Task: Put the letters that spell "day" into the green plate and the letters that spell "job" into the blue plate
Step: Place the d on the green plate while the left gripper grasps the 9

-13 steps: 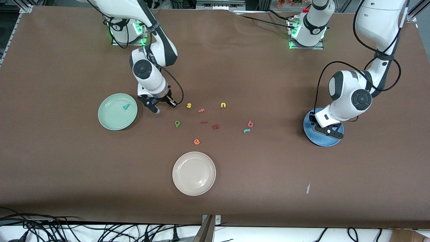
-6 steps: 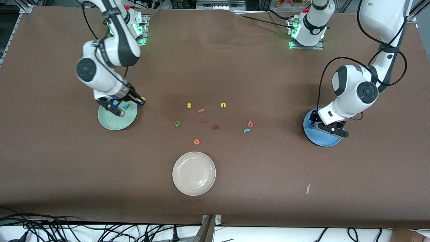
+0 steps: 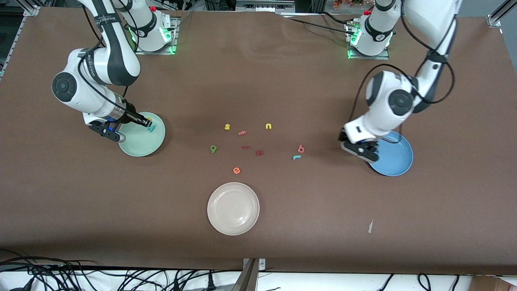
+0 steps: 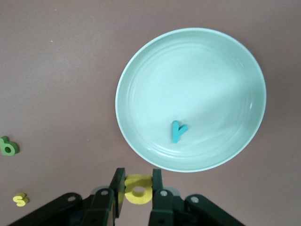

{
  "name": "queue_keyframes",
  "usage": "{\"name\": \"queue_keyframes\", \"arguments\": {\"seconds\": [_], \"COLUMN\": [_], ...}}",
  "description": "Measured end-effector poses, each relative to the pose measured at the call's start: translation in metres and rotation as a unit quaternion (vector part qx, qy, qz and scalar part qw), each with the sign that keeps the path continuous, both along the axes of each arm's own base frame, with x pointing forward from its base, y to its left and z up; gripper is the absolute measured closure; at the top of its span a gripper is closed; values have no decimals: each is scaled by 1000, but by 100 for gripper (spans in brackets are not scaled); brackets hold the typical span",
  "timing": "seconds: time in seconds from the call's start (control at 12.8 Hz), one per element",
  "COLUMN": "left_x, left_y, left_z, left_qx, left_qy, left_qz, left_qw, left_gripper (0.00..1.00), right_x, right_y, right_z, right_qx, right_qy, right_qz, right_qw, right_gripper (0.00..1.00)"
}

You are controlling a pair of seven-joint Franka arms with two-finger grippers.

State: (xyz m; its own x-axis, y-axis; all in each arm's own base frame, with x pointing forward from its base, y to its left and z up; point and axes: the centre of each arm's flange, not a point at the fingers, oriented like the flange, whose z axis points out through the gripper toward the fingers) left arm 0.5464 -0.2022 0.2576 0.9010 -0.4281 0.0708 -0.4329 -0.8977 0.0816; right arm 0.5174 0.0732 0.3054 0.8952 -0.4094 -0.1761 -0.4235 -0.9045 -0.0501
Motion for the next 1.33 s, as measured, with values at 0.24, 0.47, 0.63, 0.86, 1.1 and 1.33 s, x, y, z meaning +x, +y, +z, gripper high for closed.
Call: {"name": "queue_keyframes", "arguments": {"seconds": [0.24,0.47,0.63,0.86,1.1,1.33], "left_x": [-21,-39,-41,-29,-14,-14], "left_y": [-82,-148,-160,-147,-131,-130], "left_z": [-11,-42,-61,-67,-63,-68], "left_qx": [-10,-7,-8,-4,-1,2], "left_qy": [12,24,18,11,2,5], "left_qz": [6,12,11,23,38,39], "left_qw": [1000,1000,1000,1000,999,999], "left_gripper": [39,38,37,37,37,37], "right_x": [1,2,2,1,1,2], "right_y": [-16,-36,-46,-54,-57,-61], "right_z": [-1,-5,-9,-16,-25,-34], "right_qx": [2,1,-1,-6,-13,-23], "right_qy": [-3,-3,0,5,12,15], "right_qz": [17,32,38,47,47,46], "right_qw": [1000,999,999,999,999,999], "right_gripper": [73,73,73,73,73,73]}}
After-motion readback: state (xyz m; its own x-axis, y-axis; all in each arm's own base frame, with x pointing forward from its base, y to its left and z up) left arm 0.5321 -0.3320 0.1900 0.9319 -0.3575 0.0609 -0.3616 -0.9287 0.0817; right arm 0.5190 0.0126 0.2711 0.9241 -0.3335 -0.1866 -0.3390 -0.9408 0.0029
